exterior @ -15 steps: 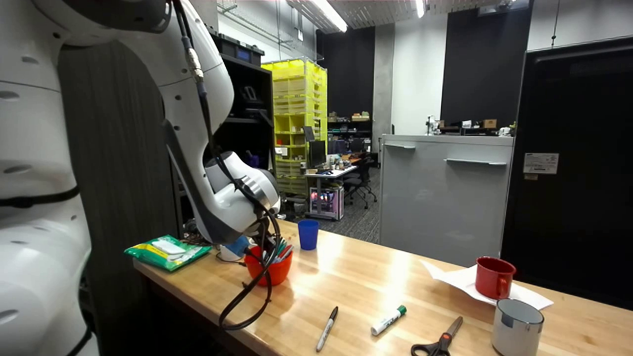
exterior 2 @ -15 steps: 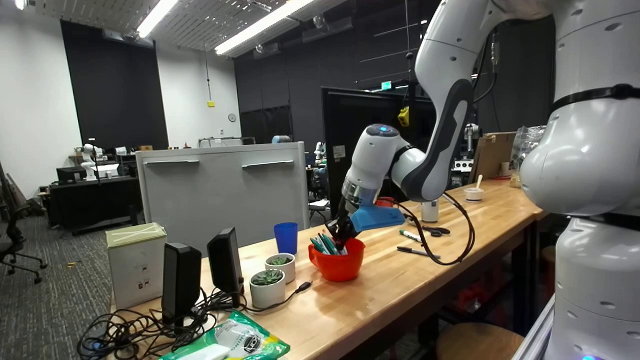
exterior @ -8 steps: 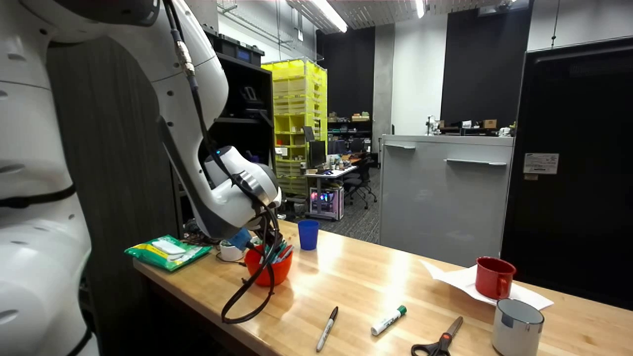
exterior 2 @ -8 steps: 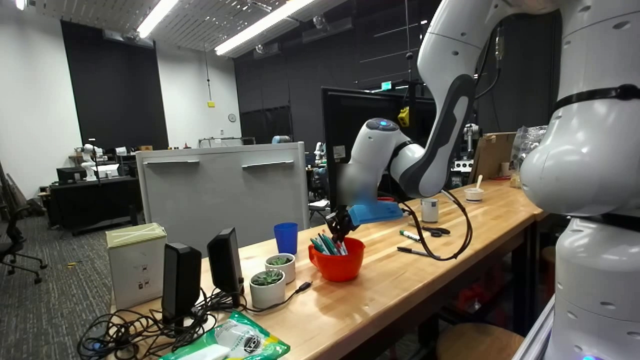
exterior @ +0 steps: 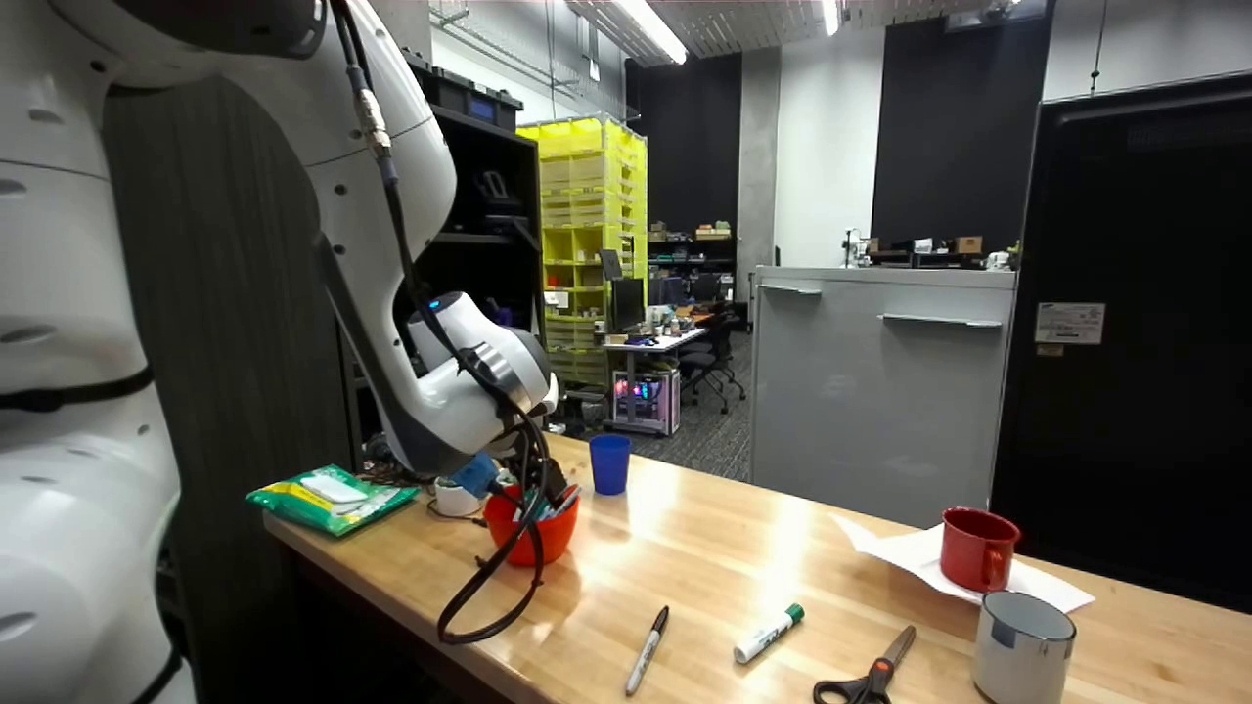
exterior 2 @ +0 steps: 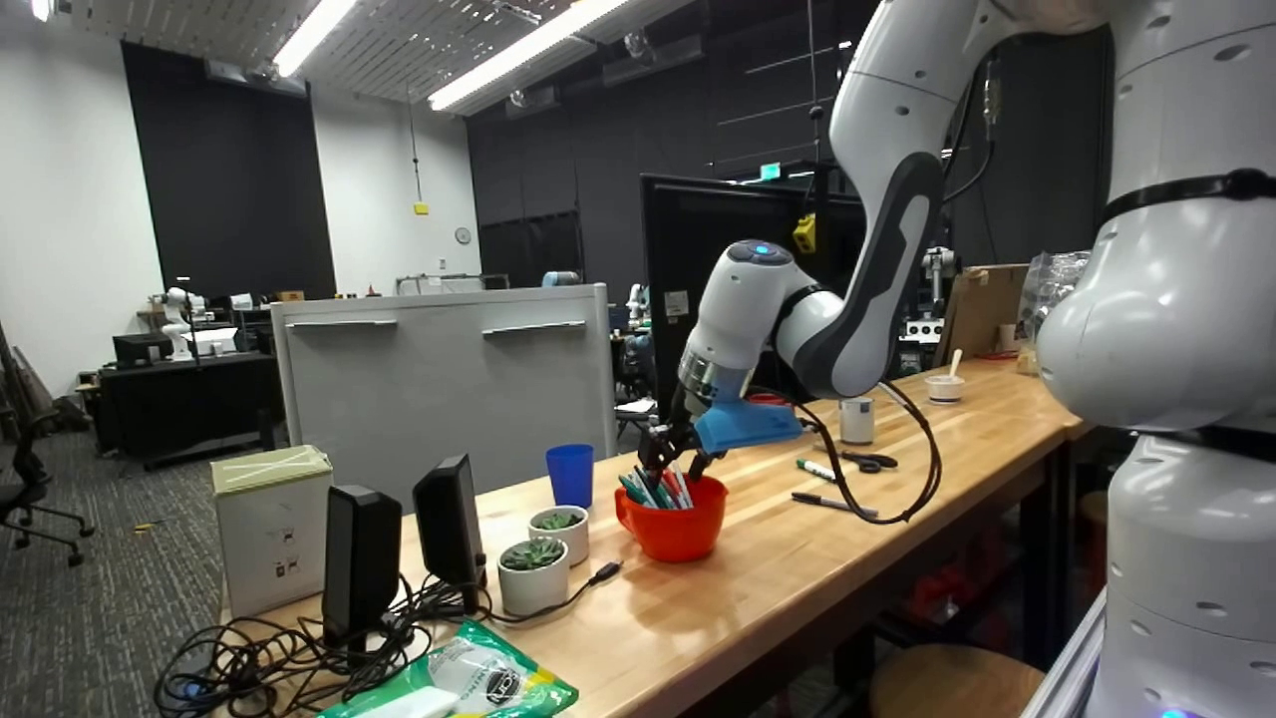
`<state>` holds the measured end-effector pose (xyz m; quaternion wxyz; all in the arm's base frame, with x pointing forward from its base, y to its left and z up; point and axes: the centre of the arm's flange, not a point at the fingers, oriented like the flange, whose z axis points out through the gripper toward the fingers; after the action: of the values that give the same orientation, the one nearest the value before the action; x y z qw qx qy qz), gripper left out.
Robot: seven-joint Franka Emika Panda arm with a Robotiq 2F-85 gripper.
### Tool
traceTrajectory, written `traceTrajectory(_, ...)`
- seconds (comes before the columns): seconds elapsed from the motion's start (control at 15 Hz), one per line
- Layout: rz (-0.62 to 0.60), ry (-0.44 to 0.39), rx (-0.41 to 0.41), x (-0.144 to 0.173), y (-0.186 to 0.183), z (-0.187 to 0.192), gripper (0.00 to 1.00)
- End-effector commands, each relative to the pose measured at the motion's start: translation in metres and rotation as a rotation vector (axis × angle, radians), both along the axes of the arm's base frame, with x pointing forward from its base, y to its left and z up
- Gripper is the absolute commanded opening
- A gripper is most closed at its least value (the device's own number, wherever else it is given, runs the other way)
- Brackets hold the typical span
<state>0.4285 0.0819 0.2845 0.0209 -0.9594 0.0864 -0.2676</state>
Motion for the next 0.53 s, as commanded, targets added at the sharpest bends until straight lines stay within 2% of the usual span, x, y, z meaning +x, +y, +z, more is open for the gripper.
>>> traceTrajectory(0.0,0.016,0.021,0.006,0.0072,0.0050,0.0047,0.99)
traceTrajectory(0.33,0.026,0.039,0.015,0.0105,0.0079,-0.0010,1.00)
traceTrajectory(0.4,0.028,0.042,0.015,0.0107,0.0083,-0.0024,0.98)
traceTrajectory(0.47,0.029,0.045,0.018,0.0111,0.0088,-0.0031,0.89)
